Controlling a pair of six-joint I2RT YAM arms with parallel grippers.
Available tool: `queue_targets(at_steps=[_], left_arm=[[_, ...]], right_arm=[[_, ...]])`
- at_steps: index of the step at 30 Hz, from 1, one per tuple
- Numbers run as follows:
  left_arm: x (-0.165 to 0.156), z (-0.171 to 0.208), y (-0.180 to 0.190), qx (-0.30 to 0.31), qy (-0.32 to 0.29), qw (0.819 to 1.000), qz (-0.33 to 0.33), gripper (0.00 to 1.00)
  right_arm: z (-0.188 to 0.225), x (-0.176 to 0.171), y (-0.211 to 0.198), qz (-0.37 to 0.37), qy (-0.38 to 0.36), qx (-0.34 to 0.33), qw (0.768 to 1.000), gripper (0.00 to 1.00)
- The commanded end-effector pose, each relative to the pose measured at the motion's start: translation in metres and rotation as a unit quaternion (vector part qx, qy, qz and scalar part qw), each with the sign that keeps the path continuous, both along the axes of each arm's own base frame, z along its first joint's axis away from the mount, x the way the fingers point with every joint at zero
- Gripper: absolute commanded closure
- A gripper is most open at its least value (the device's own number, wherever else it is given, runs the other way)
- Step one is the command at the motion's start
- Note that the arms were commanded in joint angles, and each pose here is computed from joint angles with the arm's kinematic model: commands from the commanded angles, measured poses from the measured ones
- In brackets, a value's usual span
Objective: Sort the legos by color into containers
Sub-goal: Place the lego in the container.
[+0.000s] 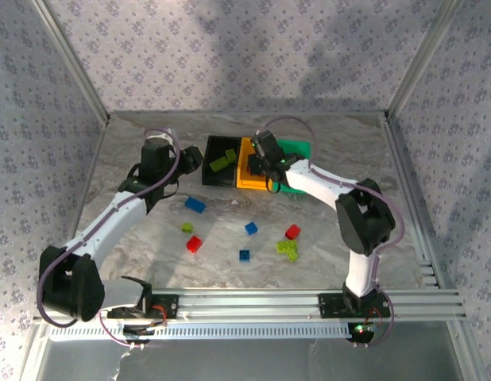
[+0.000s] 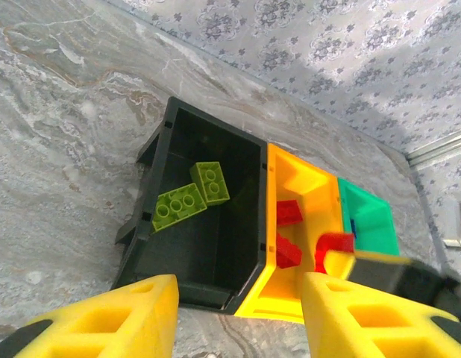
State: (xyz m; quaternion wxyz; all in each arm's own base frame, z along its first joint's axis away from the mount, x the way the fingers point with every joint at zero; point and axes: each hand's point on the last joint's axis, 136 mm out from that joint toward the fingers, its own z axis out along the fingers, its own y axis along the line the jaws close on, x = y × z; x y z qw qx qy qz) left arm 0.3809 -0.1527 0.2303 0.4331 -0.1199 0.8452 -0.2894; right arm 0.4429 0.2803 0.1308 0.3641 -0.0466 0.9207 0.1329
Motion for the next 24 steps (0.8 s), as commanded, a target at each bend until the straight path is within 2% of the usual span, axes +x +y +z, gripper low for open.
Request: queue_targets(at_steps=[1, 5, 13, 18, 24], left_arm=[[-0.006, 0.013, 0.012, 0.018, -0.014, 1.000, 0.010, 0.53], [-0.007, 0.013, 0.015, 0.021, -0.012, 1.000, 0.013, 0.53], [-0.008, 0.015, 0.016, 0.020, -0.015, 1.000, 0.014, 0.53], [-0.008, 0.011, 0.019, 0.022, -0.015, 0.999, 0.021, 0.53], [-0.005, 0.007, 0.019, 0.026, -0.007, 0.999, 0.020, 0.53]], right_arm=[[-0.008, 0.013, 0.007, 0.019, 0.018, -0.016, 1.000, 0.78], [-0.024, 0.024, 0.007, 0.023, 0.032, -0.020, 0.999, 0.77], [-0.041, 0.024, 0.006, 0.030, 0.051, -0.016, 0.998, 0.74], [-0.030, 0.021, 0.012, 0.039, 0.038, -0.012, 0.998, 0.58], [-0.003, 0.009, 0.014, 0.055, 0.017, 0.000, 0.998, 0.56]])
